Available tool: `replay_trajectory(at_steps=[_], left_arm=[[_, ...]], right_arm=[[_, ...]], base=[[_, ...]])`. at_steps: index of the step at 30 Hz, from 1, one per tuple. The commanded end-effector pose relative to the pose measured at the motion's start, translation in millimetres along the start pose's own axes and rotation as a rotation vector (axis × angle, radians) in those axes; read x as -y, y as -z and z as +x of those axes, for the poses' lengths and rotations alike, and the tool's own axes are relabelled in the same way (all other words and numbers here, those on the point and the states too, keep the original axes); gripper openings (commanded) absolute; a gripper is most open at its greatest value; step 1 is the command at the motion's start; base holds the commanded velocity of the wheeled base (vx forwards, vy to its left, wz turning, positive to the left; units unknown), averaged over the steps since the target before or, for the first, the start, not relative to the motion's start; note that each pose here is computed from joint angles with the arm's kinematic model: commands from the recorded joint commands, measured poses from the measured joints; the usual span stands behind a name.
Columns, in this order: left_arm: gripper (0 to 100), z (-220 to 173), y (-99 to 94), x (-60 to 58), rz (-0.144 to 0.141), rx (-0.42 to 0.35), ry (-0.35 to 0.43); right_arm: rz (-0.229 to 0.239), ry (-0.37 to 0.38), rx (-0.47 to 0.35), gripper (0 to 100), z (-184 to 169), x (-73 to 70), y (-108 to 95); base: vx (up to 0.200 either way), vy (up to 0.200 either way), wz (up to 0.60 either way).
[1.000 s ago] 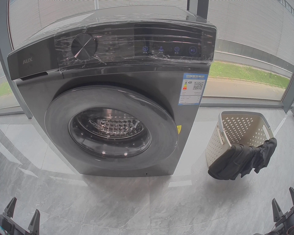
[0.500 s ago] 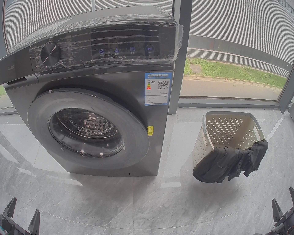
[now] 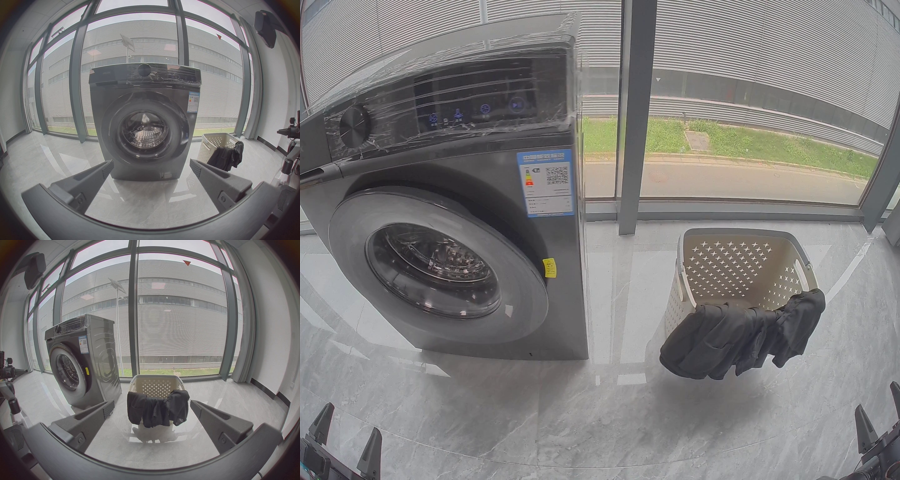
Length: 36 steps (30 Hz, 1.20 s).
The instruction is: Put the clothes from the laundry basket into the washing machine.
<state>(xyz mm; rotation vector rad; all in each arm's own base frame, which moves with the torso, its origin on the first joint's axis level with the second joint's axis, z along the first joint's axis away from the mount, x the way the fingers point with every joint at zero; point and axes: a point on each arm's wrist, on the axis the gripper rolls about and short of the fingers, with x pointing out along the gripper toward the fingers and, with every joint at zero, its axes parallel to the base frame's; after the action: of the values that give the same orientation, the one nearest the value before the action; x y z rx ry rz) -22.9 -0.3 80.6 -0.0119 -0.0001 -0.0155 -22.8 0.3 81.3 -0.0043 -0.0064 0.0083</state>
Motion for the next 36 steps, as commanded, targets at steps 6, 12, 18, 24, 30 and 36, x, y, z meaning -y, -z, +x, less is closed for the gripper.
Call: replay_trajectory(at_steps=[6, 12, 18, 24, 30, 36], left_arm=[[100, 0.1, 5.3, -0.1, 0.0, -0.002, 0.0], [100, 0.1, 5.3, -0.1, 0.0, -0.002, 0.0], [100, 0.1, 5.3, -0.1, 0.0, -0.002, 0.0], [100, 0.1, 5.3, -0.1, 0.0, -0.002, 0.0], [100, 0.1, 5.3, -0.1, 0.003, -0.002, 0.0], [100, 0.1, 5.3, -0.1, 0.004, -0.002, 0.0]], right_arm=[[0.0, 0.001, -0.003, 100, 0.2, 0.0, 5.1], [0.0, -0.001, -0.003, 100, 0.2, 0.0, 5.1], [0.0, 0.001, -0.003, 100, 0.2, 0.0, 5.1], [0.0, 0.002, -0.003, 100, 0.2, 0.0, 5.1], [0.0, 0.002, -0.003, 100, 0.2, 0.0, 5.1], [0.001, 0.005, -0.003, 100, 0.2, 0.1, 5.1]], base=[[0.0, -0.2, 0.0], [0.0, -0.2, 0.0], [0.0, -0.2, 0.0], [0.0, -0.2, 0.0], [0.0, -0.2, 0.0], [0.0, -0.2, 0.0]])
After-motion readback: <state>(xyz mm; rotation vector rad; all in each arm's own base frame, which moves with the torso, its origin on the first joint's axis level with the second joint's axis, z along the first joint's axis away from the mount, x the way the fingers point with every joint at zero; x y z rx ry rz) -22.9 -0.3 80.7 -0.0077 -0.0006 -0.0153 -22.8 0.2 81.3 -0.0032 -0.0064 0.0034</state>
